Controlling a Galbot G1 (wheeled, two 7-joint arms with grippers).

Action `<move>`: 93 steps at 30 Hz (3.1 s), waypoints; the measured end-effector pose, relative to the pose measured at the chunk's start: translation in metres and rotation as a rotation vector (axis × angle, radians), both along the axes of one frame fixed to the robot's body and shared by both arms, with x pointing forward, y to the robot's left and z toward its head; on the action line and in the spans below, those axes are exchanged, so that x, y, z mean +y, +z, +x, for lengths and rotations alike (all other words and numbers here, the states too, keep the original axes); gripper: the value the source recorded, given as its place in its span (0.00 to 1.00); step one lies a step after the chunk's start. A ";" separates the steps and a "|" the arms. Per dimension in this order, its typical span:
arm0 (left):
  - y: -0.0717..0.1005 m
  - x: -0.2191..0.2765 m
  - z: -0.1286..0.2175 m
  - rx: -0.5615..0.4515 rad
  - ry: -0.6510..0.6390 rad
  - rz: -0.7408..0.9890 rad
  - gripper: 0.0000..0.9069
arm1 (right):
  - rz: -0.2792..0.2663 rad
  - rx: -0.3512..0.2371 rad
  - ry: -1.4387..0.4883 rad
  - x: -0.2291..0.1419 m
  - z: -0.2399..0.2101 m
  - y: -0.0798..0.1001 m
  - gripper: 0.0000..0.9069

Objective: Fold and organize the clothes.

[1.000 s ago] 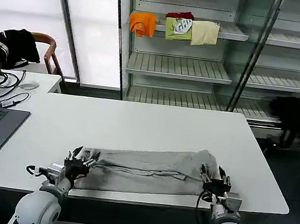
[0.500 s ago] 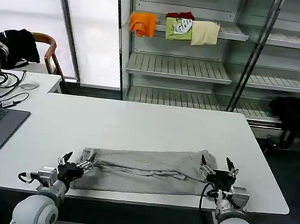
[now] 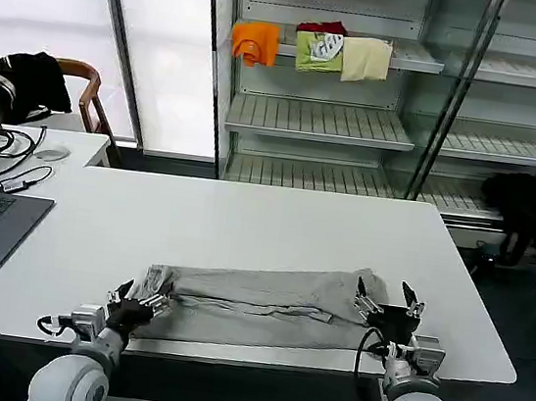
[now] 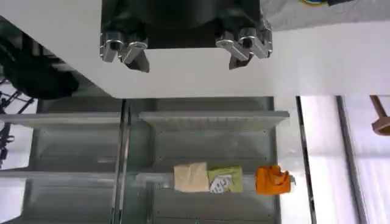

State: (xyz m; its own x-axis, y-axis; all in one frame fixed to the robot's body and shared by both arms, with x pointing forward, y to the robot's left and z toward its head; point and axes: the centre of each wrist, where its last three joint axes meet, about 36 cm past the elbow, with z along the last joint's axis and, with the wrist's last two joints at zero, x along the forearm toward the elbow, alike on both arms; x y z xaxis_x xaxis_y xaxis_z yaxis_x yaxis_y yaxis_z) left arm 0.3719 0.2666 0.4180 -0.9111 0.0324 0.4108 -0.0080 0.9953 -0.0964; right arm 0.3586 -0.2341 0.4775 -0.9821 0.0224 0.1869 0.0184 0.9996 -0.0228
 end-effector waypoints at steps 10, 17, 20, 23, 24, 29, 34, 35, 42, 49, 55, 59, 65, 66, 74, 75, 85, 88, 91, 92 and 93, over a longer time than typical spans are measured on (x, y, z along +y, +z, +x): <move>-0.008 -0.004 -0.003 0.001 -0.015 -0.017 0.02 | 0.003 -0.009 -0.005 -0.001 0.003 0.002 1.00; -0.013 -0.005 -0.003 -0.003 -0.025 -0.024 0.02 | 0.002 -0.007 -0.008 -0.003 0.005 0.001 1.00; -0.015 -0.004 -0.004 -0.004 -0.029 -0.022 0.01 | 0.002 -0.009 -0.009 -0.004 0.006 0.002 1.00; -0.017 -0.002 -0.004 -0.008 -0.031 -0.023 0.01 | 0.004 -0.009 -0.010 -0.004 0.007 0.002 1.00; -0.017 -0.001 -0.004 -0.012 -0.030 -0.021 0.01 | 0.005 -0.009 -0.010 -0.004 0.008 0.002 1.00; -0.017 0.006 -0.006 -0.020 -0.027 -0.007 0.00 | 0.008 -0.009 -0.011 -0.004 0.013 0.001 1.00; -0.010 0.024 -0.004 -0.035 -0.013 0.019 0.00 | 0.010 -0.013 -0.009 -0.004 0.017 0.002 1.00; -0.008 0.031 -0.004 -0.039 -0.007 0.028 0.00 | 0.011 -0.013 -0.009 -0.004 0.017 0.002 1.00; 0.010 0.096 -0.003 -0.065 0.051 0.129 0.00 | 0.015 -0.017 -0.006 -0.003 0.019 0.006 1.00; 0.039 0.187 0.004 -0.076 0.136 0.294 0.00 | 0.015 -0.022 -0.010 -0.005 0.016 0.010 1.00; 0.064 0.248 0.011 -0.068 0.204 0.401 0.00 | 0.022 -0.023 -0.011 -0.004 0.013 0.011 1.00; 0.075 0.261 0.013 -0.066 0.221 0.441 0.00 | 0.023 -0.025 -0.016 -0.005 0.011 0.012 1.00; 0.079 0.250 0.013 -0.071 0.203 0.469 0.00 | 0.020 -0.021 -0.025 -0.007 0.007 0.009 1.00; 0.077 0.243 0.013 -0.072 0.193 0.470 0.00 | 0.019 -0.021 -0.026 -0.008 0.007 0.009 1.00; 0.056 0.172 0.009 -0.070 0.093 0.455 0.00 | 0.017 -0.010 -0.042 -0.012 0.000 0.005 1.00; 0.054 0.162 0.009 -0.072 0.078 0.448 0.00 | 0.017 -0.009 -0.042 -0.012 -0.001 0.004 1.00; 0.050 0.069 0.011 -0.103 -0.041 0.385 0.00 | 0.019 0.006 -0.058 -0.014 0.000 -0.003 1.00; 0.048 0.047 0.013 -0.108 -0.074 0.367 0.00 | 0.021 0.012 -0.063 -0.014 0.000 -0.005 1.00; 0.047 0.028 0.015 -0.113 -0.104 0.351 0.00 | 0.022 0.016 -0.068 -0.014 0.001 -0.007 1.00; 0.046 0.022 0.015 -0.113 -0.115 0.345 0.00 | 0.022 0.017 -0.070 -0.015 0.001 -0.008 1.00; 0.045 0.016 0.014 -0.113 -0.126 0.339 0.00 | 0.022 0.017 -0.071 -0.015 0.001 -0.008 1.00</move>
